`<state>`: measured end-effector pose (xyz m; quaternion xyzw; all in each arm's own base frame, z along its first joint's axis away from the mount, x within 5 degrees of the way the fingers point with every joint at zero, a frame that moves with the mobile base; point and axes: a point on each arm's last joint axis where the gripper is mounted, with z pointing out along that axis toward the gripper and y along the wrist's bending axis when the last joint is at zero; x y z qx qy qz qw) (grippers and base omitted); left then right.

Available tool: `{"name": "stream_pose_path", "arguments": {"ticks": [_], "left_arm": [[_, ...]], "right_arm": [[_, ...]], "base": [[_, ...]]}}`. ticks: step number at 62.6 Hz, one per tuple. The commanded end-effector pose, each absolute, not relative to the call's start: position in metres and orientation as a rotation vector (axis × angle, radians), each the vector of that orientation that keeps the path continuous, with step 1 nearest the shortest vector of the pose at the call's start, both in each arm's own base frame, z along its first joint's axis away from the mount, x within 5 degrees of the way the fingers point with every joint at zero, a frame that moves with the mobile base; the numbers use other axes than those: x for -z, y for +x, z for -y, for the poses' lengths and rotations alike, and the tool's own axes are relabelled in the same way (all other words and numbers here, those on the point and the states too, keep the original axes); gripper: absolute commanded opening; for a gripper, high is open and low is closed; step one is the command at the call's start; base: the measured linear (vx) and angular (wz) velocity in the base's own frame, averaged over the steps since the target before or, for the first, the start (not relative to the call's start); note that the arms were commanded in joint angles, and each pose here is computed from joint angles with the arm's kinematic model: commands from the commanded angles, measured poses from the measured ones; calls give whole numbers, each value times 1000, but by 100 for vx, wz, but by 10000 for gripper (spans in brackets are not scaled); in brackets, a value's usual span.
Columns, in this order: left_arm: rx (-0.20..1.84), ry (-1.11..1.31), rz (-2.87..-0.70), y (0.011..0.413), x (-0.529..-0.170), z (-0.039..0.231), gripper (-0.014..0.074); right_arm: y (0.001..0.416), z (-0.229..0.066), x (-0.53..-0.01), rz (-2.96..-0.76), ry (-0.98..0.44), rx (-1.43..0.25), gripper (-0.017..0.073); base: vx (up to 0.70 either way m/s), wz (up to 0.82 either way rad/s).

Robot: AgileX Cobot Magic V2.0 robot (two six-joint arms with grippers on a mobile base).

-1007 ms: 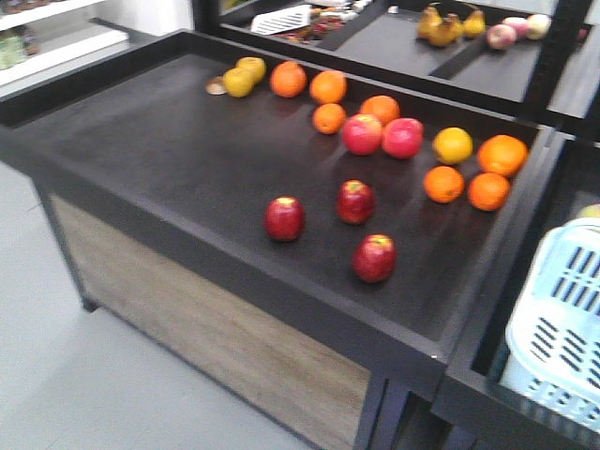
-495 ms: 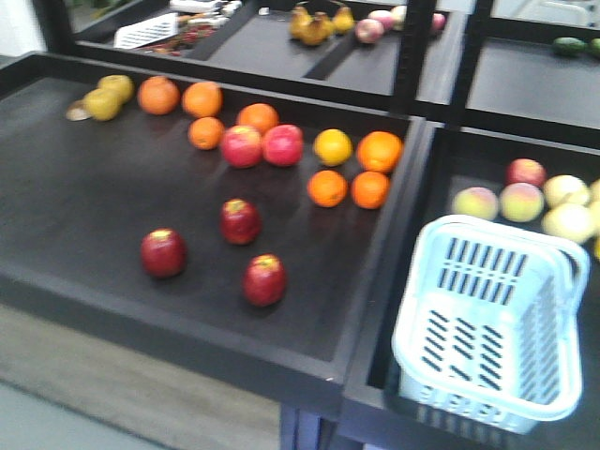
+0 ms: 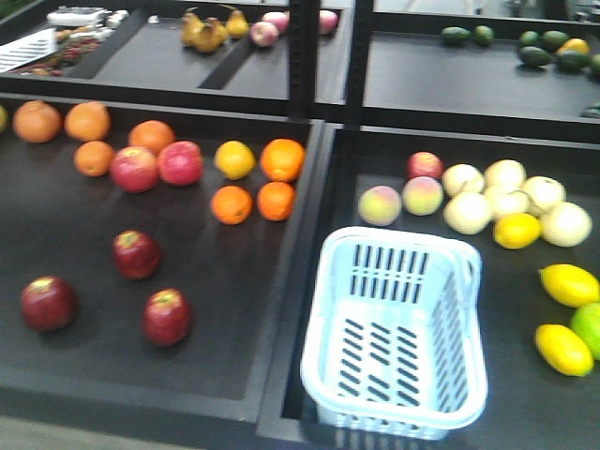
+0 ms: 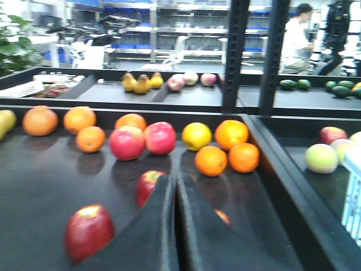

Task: Pick three apples into basket with both arms
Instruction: 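Turn the base to face the light-blue basket on the fruit table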

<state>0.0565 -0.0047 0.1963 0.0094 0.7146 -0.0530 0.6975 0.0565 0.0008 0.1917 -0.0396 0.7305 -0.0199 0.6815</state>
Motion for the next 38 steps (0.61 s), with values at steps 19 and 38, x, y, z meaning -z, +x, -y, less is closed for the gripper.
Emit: {"name": "stream_pose_path", "arguments": {"ticks": [19,38], "left_arm": [[136,18,-1501,55,-204,5,-6],[136,18,-1501,55,-204,5,-6]], "right_arm": [[56,-1,-195,-1562,-97,56,-8],[56,-1,-195,-1562,-97,56,-8]], "base": [[8,-30],[6,-22]]}}
